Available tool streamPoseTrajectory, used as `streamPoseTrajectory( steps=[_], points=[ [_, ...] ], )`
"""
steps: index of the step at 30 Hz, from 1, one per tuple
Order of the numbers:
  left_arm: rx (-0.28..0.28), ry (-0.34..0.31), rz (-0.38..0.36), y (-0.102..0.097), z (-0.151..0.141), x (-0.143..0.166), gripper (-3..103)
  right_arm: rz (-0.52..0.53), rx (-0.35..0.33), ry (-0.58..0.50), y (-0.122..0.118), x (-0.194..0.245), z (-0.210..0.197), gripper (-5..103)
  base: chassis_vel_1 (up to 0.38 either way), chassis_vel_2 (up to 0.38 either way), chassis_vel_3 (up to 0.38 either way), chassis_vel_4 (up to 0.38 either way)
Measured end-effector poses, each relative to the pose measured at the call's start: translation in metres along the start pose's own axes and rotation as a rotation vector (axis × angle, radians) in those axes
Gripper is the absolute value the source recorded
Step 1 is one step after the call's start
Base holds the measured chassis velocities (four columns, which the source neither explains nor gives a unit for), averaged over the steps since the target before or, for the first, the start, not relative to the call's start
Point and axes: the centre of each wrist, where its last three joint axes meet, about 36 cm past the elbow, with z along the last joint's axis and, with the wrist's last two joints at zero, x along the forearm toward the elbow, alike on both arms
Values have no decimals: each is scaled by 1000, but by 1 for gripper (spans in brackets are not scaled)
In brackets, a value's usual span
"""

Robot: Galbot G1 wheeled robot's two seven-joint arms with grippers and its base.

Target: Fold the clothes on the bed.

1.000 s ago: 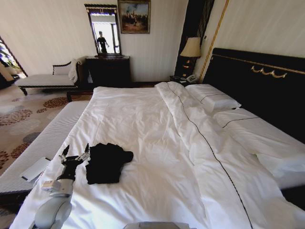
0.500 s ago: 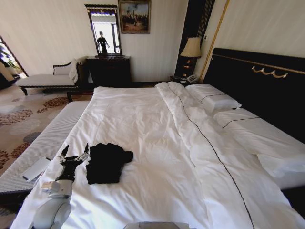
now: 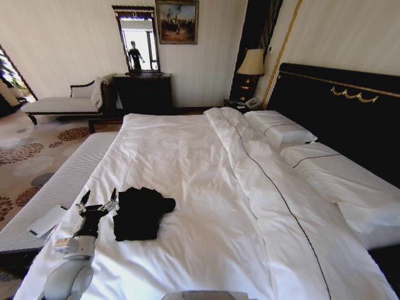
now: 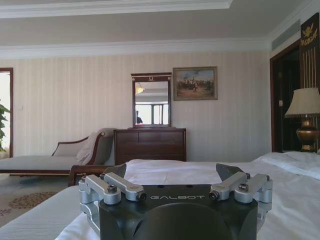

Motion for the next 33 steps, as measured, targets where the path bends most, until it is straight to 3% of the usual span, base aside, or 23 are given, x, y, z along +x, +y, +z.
streamPoseTrajectory(
  steps=[13,20,24,26,27,30,33],
  points=[
    [-4,-5,3,1,-3,1,100,-26,39,53,13,-14,13,0,0,0,0,0],
    [-6,-2,4,0,-3,2,100,-26,14,62,18,-13,13,-2,0,0,0,0],
    [-5,-5,5,-1,-3,2,100,-30,-23,48,16,-5,8,19,0,0,0,0],
    [-5,-5,5,-1,-3,1,100,-31,-28,43,15,-3,6,19,0,0,0,0],
    [-5,-7,5,-1,-4,1,100,-28,-40,31,13,0,3,30,0,0,0,0],
    [-4,-9,5,-1,-4,0,100,-20,-62,18,9,5,0,36,0,0,0,0],
    [-1,-7,3,-2,-3,1,100,-9,-90,-14,1,17,-6,51,0,0,0,0]
  ],
)
